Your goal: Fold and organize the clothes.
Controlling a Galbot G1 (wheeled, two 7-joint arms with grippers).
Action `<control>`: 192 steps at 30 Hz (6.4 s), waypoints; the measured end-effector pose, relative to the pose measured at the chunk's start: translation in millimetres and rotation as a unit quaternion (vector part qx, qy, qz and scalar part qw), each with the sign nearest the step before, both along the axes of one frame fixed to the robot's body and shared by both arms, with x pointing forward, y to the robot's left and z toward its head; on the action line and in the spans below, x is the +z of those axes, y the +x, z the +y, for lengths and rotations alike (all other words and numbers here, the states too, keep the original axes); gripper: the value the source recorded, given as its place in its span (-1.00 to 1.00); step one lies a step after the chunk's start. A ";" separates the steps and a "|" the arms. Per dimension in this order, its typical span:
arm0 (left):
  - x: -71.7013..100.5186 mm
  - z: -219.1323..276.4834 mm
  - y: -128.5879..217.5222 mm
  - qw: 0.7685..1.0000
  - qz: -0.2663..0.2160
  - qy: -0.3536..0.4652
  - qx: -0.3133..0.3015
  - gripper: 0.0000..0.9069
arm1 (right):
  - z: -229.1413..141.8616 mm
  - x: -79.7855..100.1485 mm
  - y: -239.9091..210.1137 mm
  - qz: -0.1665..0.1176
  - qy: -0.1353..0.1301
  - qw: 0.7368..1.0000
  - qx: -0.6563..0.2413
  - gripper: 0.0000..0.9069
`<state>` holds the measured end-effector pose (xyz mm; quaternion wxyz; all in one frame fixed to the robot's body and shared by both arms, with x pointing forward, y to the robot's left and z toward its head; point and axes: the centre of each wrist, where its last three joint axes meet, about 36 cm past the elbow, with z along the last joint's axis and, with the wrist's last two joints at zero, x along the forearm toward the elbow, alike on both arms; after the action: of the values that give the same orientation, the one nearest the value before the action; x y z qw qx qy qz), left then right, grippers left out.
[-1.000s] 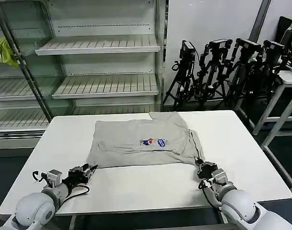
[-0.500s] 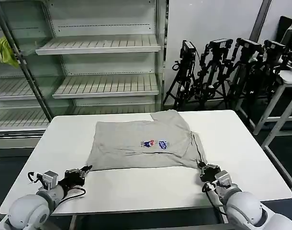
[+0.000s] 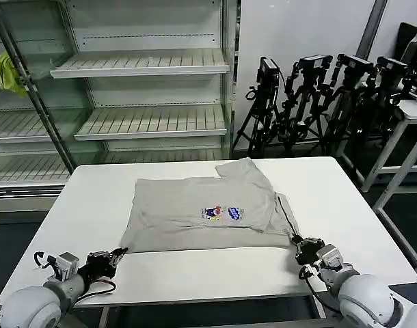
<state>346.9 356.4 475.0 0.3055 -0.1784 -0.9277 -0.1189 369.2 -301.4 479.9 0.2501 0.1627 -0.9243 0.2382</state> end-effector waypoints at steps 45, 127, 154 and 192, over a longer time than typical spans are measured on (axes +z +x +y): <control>41.7 10.2 -80.2 0.994 0.091 0.053 -0.026 0.60 | 4.2 56.3 -56.0 0.101 -0.080 0.991 0.034 0.71; 45.4 60.1 72.5 0.997 -0.061 -0.006 0.039 1.00 | 16.5 31.6 174.8 -0.077 0.138 0.987 -0.041 1.00; 1.7 22.1 131.2 0.998 -0.045 -0.044 0.001 0.96 | 99.8 -36.6 259.3 -0.034 0.178 0.982 -0.060 0.89; -21.5 35.6 157.3 0.999 -0.035 -0.028 0.009 0.56 | 111.2 -60.6 258.8 -0.027 0.176 0.982 -0.065 0.38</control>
<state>504.3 392.1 453.5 0.2693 -0.1740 -0.9423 -0.0965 628.0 -190.2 419.3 0.2069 0.1376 -0.9668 0.0592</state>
